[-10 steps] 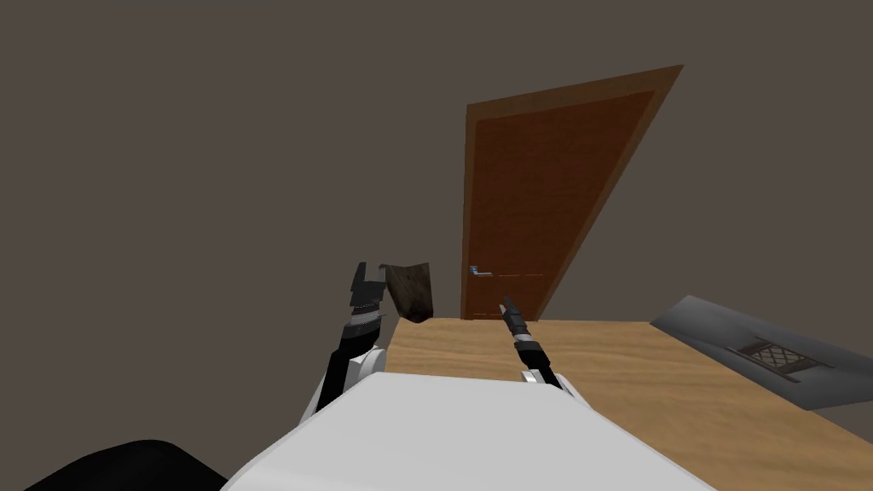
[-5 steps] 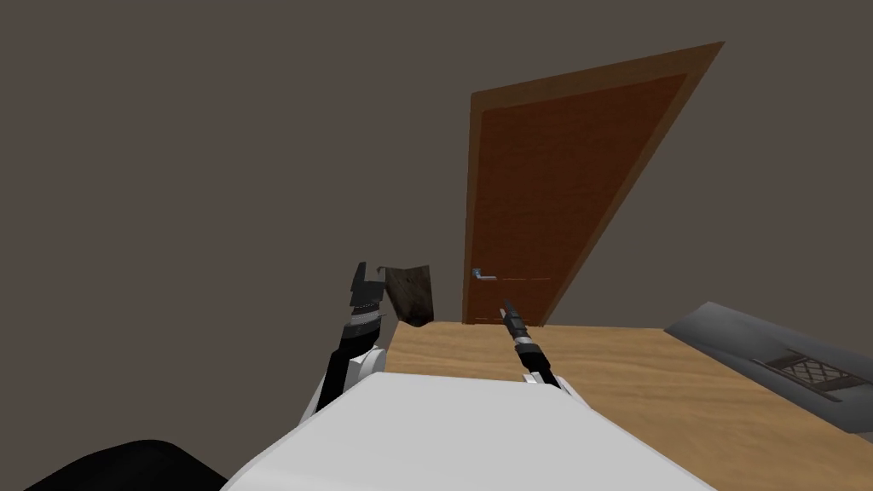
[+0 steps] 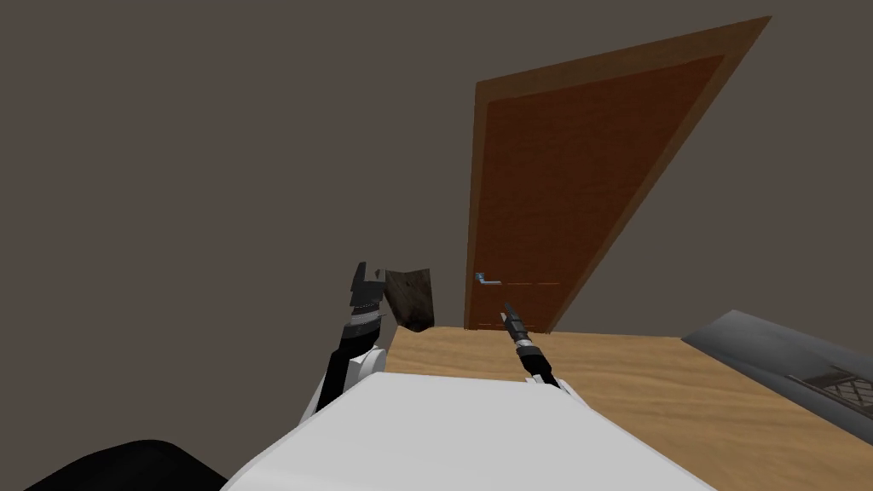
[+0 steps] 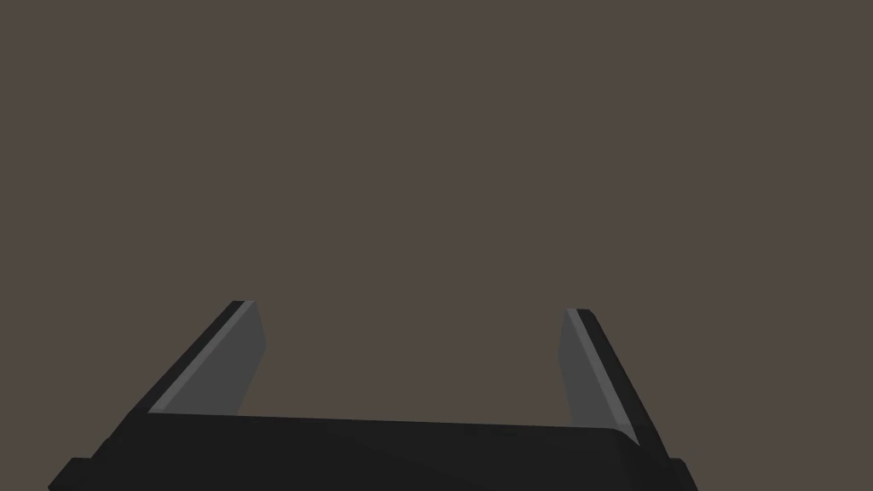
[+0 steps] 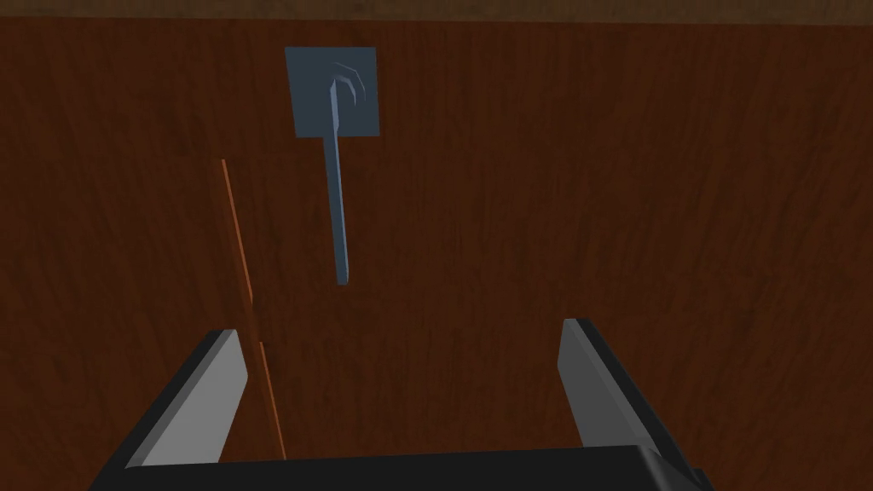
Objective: Pull the door open
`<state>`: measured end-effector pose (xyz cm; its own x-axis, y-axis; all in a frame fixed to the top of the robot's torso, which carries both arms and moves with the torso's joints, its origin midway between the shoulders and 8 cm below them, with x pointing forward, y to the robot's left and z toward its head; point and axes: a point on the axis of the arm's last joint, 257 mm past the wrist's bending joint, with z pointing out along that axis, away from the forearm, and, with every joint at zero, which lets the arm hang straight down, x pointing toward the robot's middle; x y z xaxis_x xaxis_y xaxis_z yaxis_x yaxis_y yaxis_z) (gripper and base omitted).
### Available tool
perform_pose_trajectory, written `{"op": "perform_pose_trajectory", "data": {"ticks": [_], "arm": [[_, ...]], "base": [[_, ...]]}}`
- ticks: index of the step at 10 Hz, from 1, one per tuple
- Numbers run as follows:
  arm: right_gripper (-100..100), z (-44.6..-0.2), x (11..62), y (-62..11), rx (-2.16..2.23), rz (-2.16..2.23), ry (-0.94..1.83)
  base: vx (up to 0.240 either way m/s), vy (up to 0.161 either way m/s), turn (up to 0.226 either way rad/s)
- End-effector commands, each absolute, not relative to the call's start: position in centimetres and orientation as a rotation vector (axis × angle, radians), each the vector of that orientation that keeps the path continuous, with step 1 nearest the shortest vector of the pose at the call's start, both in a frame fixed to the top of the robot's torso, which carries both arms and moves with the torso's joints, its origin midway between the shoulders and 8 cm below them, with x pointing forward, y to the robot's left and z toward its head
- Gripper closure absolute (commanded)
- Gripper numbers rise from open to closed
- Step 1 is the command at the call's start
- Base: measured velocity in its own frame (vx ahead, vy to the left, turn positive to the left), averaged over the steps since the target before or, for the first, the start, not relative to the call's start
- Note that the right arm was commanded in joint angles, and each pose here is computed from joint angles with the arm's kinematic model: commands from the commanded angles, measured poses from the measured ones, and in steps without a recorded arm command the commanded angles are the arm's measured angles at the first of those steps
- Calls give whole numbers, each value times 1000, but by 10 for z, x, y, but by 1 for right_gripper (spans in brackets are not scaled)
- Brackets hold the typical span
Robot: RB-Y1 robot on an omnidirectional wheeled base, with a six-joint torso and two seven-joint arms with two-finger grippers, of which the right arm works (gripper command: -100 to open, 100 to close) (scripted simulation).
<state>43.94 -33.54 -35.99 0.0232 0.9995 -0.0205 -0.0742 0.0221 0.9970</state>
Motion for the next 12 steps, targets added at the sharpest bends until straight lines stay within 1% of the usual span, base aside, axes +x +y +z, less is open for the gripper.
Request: {"op": "perform_pose_trajectory", "data": {"ticks": [1, 7, 8, 12], "arm": [[-100, -367, 438, -338, 1165, 1207, 1157], [-100, -392, 434, -346, 1221, 1189, 1188], [-100, -389, 435, -345, 1214, 1191, 1185], [-100, -391, 430, -392, 1265, 1100, 1103]], "base": [[118, -6, 6], [121, -3, 11], [61, 0, 4], [70, -20, 300]]}}
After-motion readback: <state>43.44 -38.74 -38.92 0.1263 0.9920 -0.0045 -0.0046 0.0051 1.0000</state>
